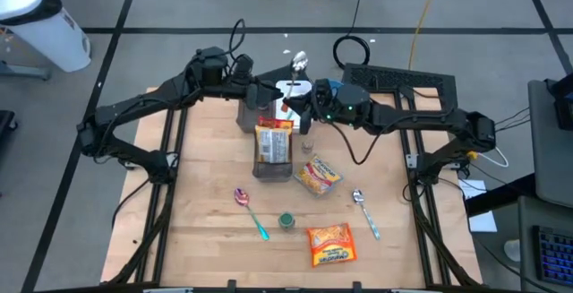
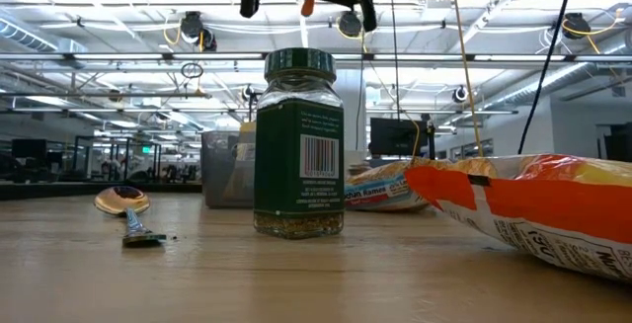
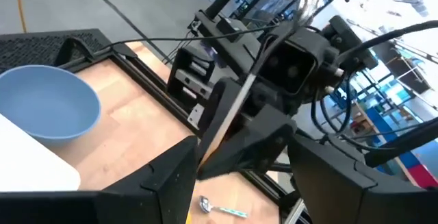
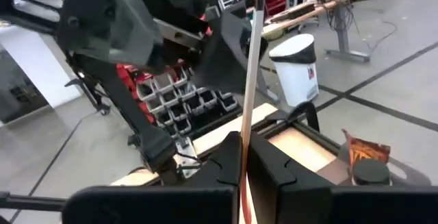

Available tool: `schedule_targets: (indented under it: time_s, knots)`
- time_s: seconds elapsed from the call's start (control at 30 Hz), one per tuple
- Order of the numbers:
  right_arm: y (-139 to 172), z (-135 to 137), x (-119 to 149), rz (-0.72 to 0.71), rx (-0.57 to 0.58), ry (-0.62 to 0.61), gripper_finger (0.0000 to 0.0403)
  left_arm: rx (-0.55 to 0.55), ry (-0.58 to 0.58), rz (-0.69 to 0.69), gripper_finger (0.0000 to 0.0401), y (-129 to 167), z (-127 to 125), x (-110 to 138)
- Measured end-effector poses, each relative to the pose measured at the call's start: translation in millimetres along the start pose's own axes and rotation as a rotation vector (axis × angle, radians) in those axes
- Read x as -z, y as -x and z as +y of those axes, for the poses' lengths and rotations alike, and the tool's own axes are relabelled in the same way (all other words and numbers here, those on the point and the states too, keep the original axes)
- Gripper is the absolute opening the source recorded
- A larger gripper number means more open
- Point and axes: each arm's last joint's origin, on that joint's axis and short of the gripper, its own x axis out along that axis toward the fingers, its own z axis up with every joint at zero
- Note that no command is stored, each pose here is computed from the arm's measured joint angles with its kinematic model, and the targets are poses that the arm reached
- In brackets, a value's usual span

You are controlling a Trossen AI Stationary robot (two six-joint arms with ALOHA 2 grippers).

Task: Pick & Place Food Item
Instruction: Put the orange spoon into the white bin

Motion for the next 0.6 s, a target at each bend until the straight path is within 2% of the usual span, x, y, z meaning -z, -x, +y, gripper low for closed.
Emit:
schedule_targets:
  time_s: [0.3,0.43,0.6]
  knots:
    - [8.1,-3.6,-6.5,0.014,0.021,0.006,0.0001,-0.029,-0.005,-0.035,0.0237,-1.2,-1.8,0.1]
    - [8.7,-3.2,-7.6,0.009,0.019,0.005,0.0001,-0.078,0.054,-0.076,0.0237,-1.8,-1.8,0.1]
    - [8.5,-3.1,-6.7,0.026,-0.008,0.005,0.0002,-0.039,-0.025,-0.103,0.0237,-1.5,-4.4,-4.0]
